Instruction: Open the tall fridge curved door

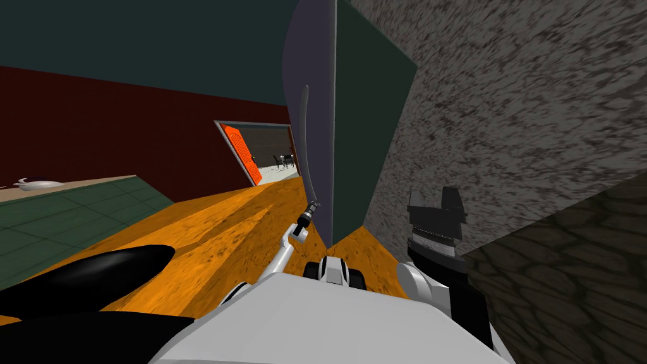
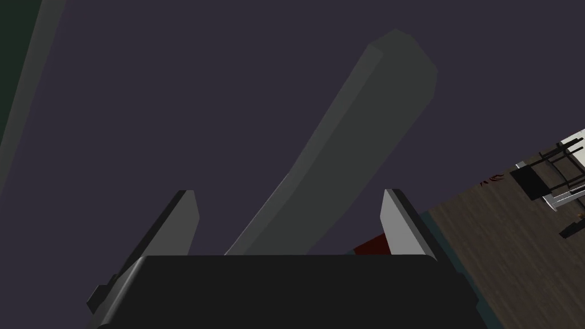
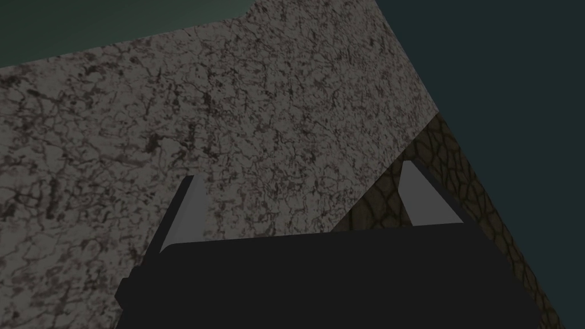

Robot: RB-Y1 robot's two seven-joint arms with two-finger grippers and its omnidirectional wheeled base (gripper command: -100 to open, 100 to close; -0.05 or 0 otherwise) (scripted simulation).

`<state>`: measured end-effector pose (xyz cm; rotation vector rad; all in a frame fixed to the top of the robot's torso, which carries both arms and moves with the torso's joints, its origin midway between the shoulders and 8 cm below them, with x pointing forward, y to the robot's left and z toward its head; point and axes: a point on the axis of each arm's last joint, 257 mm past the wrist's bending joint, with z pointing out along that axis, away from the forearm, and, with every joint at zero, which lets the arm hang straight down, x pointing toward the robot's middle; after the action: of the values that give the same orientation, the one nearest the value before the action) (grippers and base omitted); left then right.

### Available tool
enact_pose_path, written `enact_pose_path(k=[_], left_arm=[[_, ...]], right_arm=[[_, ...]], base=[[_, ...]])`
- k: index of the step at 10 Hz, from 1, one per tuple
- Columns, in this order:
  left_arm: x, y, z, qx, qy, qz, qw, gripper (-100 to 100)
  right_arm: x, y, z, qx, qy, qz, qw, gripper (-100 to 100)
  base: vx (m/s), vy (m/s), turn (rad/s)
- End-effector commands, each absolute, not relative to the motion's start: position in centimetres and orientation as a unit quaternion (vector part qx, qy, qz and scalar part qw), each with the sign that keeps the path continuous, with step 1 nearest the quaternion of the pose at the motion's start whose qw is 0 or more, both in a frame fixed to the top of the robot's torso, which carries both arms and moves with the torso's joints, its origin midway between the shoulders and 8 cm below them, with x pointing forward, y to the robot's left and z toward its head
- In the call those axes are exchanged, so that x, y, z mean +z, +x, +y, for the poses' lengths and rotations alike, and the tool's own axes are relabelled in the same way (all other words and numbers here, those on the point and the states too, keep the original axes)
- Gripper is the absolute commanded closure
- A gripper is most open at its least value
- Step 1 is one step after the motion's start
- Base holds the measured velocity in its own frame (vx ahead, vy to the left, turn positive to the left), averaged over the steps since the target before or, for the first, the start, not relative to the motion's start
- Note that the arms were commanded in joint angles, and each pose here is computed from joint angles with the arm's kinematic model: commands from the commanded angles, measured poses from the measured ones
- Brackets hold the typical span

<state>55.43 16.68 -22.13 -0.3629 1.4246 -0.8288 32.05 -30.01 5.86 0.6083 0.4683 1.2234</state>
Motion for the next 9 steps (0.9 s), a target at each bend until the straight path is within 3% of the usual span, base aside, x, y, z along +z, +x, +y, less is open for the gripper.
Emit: enact_pose_path(k=[1,9], left_arm=[[-20.9,56.5,16.5,-0.356,-0.161,0.636,0.666,-100],[-17.4,59.3,17.9,-0.308,-0.152,0.652,0.676,-100]], right_arm=[[5.9,32.1,-30.0,0.56,0.278,0.214,0.75,0],[5.9,32.1,-30.0,0.56,0.278,0.214,0.75,0]], base=[[-0.056,-0.004,0.007],[-0.046,-0.008,0.006]])
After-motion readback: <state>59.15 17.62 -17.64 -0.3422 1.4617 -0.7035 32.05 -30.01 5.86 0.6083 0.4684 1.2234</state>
